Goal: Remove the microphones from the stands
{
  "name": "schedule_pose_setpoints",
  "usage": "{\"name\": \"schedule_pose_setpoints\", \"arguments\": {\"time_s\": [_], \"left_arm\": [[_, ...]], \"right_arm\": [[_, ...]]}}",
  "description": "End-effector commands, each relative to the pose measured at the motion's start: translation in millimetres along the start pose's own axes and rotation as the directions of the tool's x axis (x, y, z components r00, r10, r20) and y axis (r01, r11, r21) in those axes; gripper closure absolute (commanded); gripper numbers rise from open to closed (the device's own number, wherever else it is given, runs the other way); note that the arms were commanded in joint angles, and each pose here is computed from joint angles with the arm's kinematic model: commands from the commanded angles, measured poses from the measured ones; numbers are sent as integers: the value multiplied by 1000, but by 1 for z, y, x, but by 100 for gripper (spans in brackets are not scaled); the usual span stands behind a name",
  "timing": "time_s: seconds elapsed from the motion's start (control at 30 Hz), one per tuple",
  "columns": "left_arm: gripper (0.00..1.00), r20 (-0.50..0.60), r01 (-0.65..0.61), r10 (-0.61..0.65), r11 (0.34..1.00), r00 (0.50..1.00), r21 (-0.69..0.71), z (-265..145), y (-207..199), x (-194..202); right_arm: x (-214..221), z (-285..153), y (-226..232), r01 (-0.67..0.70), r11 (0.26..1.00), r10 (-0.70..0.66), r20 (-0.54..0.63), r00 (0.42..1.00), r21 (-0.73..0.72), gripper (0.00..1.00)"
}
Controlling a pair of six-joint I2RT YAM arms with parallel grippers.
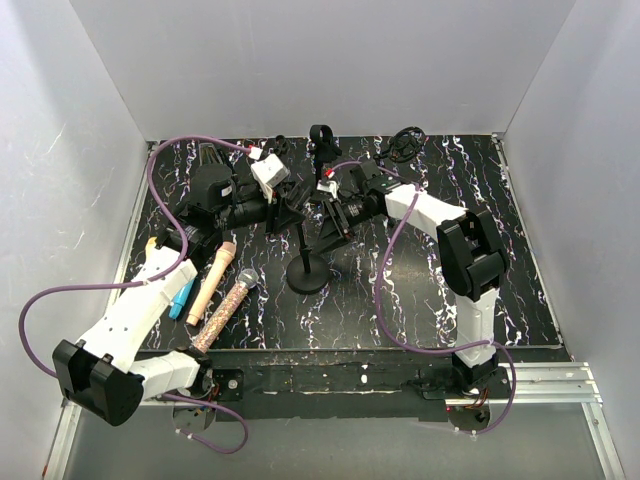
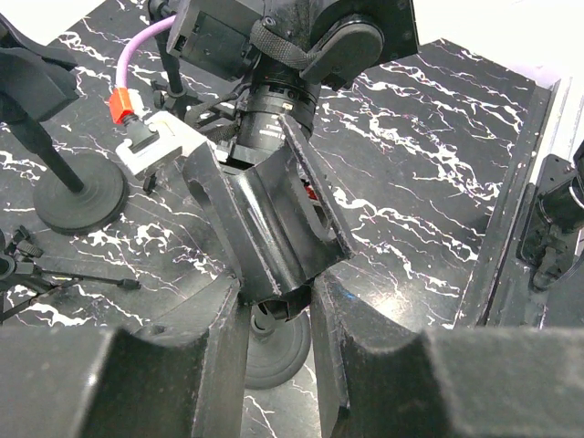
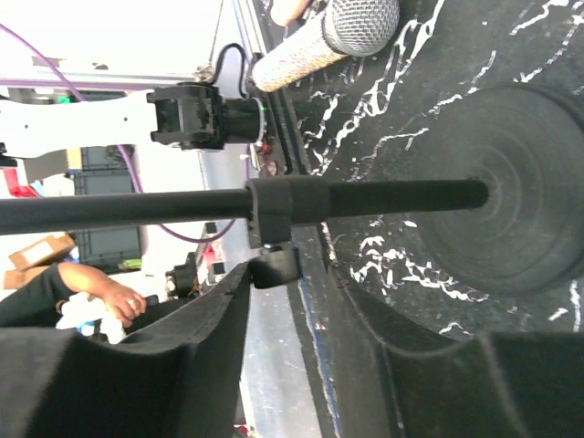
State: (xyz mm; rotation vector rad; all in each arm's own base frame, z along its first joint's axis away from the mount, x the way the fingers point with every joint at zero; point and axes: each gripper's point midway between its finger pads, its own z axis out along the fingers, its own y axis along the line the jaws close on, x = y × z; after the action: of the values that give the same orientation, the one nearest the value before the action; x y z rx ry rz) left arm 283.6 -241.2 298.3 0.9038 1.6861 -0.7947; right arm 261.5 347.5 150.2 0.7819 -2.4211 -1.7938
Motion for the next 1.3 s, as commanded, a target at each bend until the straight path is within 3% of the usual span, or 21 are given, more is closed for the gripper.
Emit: {"name": "schedule_pose_setpoints", "arguments": {"time_s": [0.0, 0.17, 0.23, 0.3, 0.37, 0.47, 0.53, 0.57, 0.63, 0.7, 0.73, 0.8, 0.87, 0.93, 1.0, 1.17, 1.2, 1.27], "left_arm": [[100, -39, -37, 36, 999, 999, -16, -6, 2, 10], [100, -40, -38, 37, 999, 998, -16, -6, 2, 12], [100, -41, -33, 33, 999, 999, -19, -6, 2, 13], [100, -39, -32, 30, 999, 999, -33, -5, 5, 14], [100, -37, -29, 27, 998, 999, -47, -4, 8, 14], [100, -31, -23, 21, 997, 999, -73, -5, 12, 12], [100, -28, -11, 9, 995, 1000, -100, -7, 16, 12], [100, -29, -2, -1, 993, 1000, -115, -7, 19, 12], [100, -31, 15, -20, 989, 999, -147, -8, 24, 14], [100, -28, 27, -33, 983, 999, -182, -9, 30, 14], [100, -26, 22, -27, 981, 999, -193, -9, 32, 12], [100, -27, 13, -19, 980, 999, -201, -8, 34, 12], [100, -25, 18, -23, 981, 999, -193, -7, 33, 12], [100, -24, 29, -34, 984, 999, -174, -6, 30, 13], [100, -27, 41, -46, 985, 999, -165, -4, 29, 15], [100, -22, 36, -41, 984, 999, -175, -5, 31, 13], [100, -22, 34, -39, 983, 999, -180, -5, 31, 13], [100, -22, 31, -35, 983, 999, -182, -6, 31, 12]], "right_arm": [[-23, -1, 16, 74, 996, -72, 41, 997, -40, 60], [-19, 0, 20, 110, 993, -109, 38, 993, -46, 76], [-11, 2, 24, 159, 986, -159, 15, 987, -44, 78], [-2, 5, 23, 268, 963, -268, -16, 963, 7, 90], [8, 9, 18, 378, 923, -375, -57, 925, 65, 99], [11, 5, 1, 497, 842, -488, -99, 867, 208, 99], [5, 0, -9, 579, 748, -574, -119, 810, 324, 99], [0, -5, -14, 627, 681, -636, -119, 762, 378, 99], [-11, -16, -9, 762, 466, -809, -132, 573, 450, 99], [-18, -21, -6, 849, 179, -939, -170, 297, 497, 99], [-34, -28, 1, 827, -26, -972, -209, 111, 561, 99], [-40, -27, 6, 737, -361, -919, -354, -176, 571, 99], [-41, -22, 17, 557, -654, -755, -484, -442, 512, 99], [-37, -14, 13, 363, -836, -547, -581, -603, 411, 99], [-26, -7, 1, 308, -904, -427, -605, -672, 296, 99], [-6, -10, -14, 348, -909, -413, -609, -677, 230, 97], [0, -11, -17, 386, -889, -452, -601, -659, 245, 83], [8, -18, -25, 470, -847, -513, -610, -603, 248, 64]]}}
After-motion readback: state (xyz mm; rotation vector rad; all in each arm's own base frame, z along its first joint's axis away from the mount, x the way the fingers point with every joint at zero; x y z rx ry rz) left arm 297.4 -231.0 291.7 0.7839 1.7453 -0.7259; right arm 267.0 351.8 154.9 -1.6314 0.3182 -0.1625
